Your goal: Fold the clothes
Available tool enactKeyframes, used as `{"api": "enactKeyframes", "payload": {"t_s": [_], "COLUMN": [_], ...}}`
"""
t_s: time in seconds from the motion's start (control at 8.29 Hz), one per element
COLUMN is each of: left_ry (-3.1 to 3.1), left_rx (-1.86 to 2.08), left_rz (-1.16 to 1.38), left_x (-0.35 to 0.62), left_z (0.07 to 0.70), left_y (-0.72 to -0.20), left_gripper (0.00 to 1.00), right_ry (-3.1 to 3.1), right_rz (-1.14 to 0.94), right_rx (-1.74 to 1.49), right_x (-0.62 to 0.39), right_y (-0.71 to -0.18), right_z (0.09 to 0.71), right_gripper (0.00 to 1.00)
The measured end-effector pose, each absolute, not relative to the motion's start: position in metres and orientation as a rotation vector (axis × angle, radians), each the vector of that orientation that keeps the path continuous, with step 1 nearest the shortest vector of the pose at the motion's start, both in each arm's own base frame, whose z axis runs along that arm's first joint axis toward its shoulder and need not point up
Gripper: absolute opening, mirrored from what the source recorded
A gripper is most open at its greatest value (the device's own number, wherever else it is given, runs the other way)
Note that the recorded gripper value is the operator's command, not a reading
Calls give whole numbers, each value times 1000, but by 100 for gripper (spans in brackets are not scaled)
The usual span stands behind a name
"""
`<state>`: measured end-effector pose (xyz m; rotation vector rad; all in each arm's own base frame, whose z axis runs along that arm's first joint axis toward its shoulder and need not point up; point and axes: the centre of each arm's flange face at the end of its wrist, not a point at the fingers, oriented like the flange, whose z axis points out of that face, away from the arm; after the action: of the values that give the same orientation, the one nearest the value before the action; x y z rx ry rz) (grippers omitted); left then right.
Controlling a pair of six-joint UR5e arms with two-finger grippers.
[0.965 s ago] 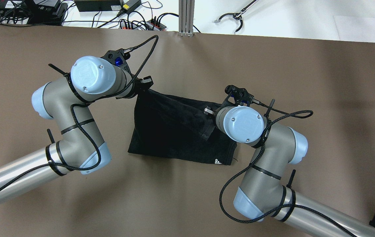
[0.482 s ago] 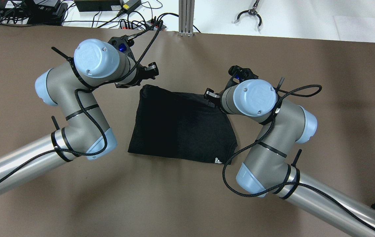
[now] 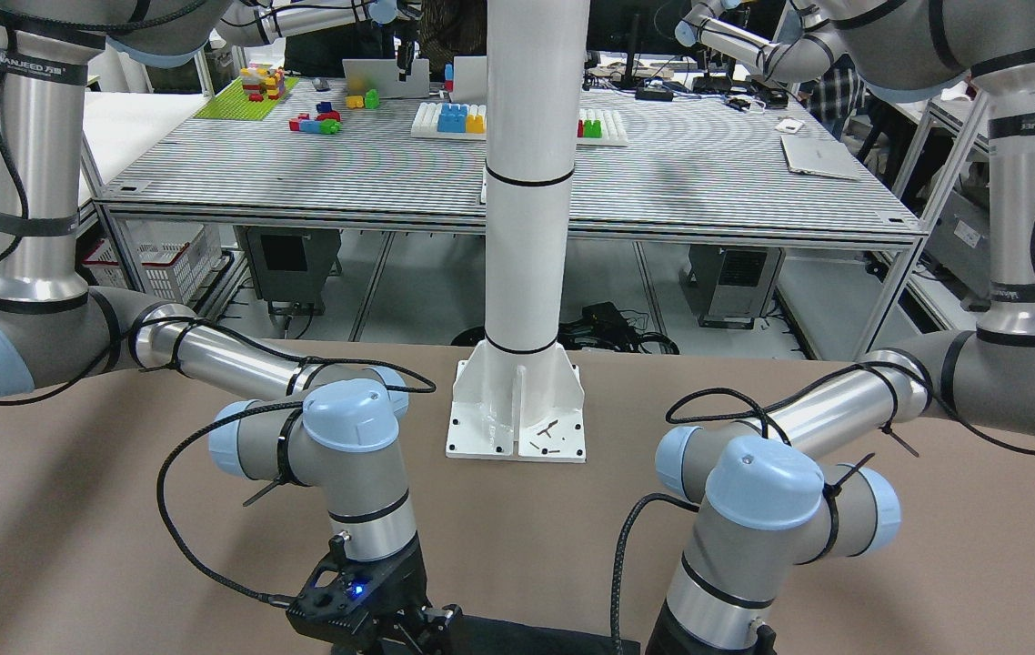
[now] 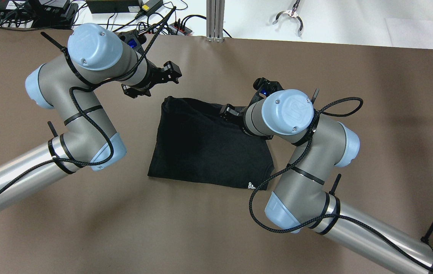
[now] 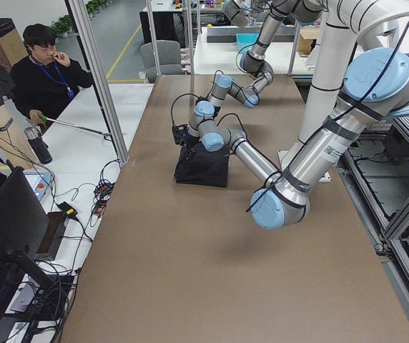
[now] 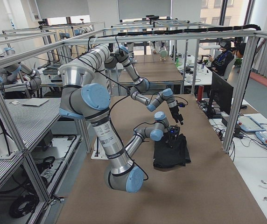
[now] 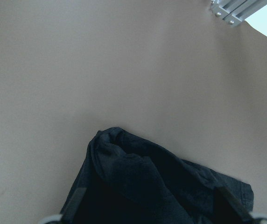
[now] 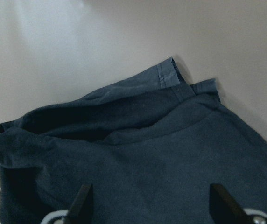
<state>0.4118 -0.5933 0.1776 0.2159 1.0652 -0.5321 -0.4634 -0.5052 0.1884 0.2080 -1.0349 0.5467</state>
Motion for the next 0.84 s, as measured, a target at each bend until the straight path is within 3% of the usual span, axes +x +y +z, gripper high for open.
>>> {"api": "enactKeyframes", "payload": {"t_s": [0.48,0.84], "left_ry": [1065,998], "left_rx": [217,267], "left_rz": [-528,-475], "left_x": [405,377], "left_z": [195,234], "left_y": [-595,-609], "left_gripper": [94,94], "right_ry": [-984,-843], "right_rz": [432,334], "right_rx": [246,317], "right_x": [-467,-417], "right_y": [-501,-533], "right_z": [208,279], "right_gripper": [94,94]}}
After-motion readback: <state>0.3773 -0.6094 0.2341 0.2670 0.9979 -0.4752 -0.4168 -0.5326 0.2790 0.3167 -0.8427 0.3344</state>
